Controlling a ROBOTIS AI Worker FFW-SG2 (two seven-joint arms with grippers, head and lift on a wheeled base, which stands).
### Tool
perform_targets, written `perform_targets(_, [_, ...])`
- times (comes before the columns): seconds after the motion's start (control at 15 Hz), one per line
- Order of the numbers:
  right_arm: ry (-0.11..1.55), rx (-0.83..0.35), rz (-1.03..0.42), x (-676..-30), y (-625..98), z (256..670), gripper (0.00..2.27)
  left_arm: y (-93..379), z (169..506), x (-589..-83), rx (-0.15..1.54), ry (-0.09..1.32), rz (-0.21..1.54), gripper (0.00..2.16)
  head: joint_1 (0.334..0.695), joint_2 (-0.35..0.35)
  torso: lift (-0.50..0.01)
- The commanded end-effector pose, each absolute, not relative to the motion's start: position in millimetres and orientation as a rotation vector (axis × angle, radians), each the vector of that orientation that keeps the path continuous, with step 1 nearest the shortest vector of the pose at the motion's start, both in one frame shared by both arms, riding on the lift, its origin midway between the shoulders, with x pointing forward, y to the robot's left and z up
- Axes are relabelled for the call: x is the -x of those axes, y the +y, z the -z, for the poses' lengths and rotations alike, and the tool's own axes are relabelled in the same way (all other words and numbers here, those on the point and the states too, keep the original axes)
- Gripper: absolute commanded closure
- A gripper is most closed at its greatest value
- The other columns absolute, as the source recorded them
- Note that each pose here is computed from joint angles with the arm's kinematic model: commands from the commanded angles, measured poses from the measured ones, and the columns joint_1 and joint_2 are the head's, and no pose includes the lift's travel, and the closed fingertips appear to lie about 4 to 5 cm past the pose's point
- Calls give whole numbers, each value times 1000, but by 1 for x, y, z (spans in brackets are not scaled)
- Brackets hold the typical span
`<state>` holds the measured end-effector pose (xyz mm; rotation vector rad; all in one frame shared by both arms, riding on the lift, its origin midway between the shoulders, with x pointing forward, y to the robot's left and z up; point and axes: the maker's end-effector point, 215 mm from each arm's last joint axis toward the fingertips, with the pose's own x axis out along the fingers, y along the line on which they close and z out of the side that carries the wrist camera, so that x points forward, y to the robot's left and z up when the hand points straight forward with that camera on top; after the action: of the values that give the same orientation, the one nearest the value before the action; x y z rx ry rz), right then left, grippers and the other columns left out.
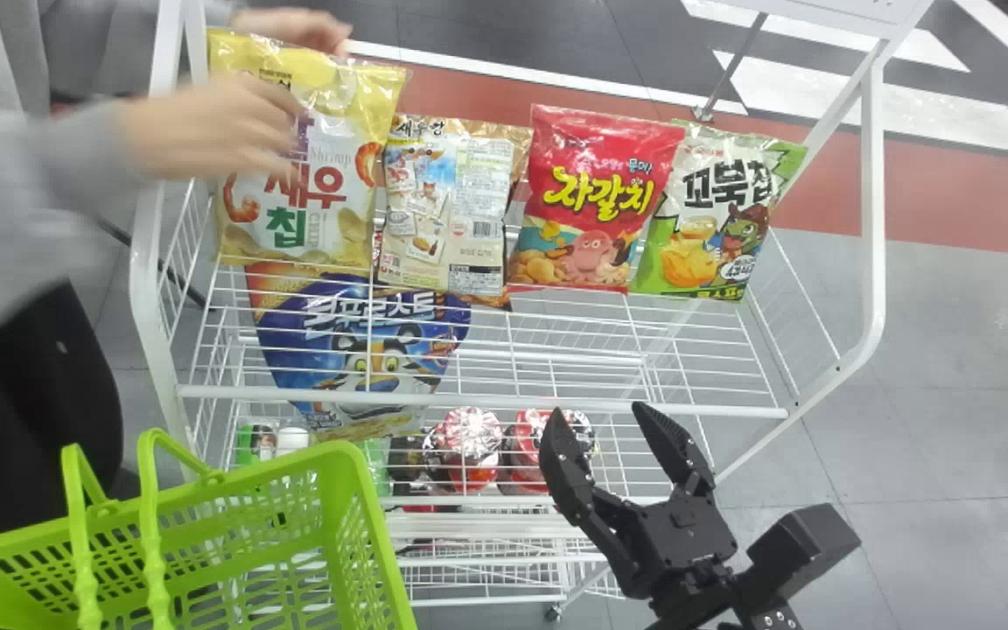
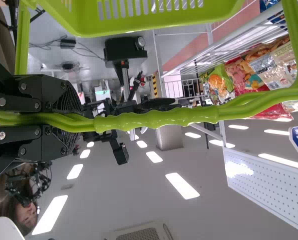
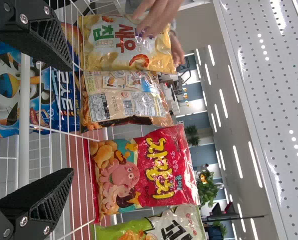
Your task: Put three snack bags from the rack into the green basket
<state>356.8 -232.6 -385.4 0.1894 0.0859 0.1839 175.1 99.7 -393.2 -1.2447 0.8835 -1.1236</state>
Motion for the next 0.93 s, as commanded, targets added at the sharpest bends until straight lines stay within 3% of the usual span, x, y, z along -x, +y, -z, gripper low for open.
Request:
perform_targets(0.0, [84,-191,-182,-356,-232,384,97,100,391,-175,1249,878,1132,2148,695,-298,0])
perform_targets(0.53, [80,-193,-188,-357,-229,382,97,100,390,-176,1247,876,1135,2148,695,-293,0])
perform_targets(0.87, [58,-170,-186,-409,-226,370,97,99,389,-177,1245,874,1139,2148,695,-278,0])
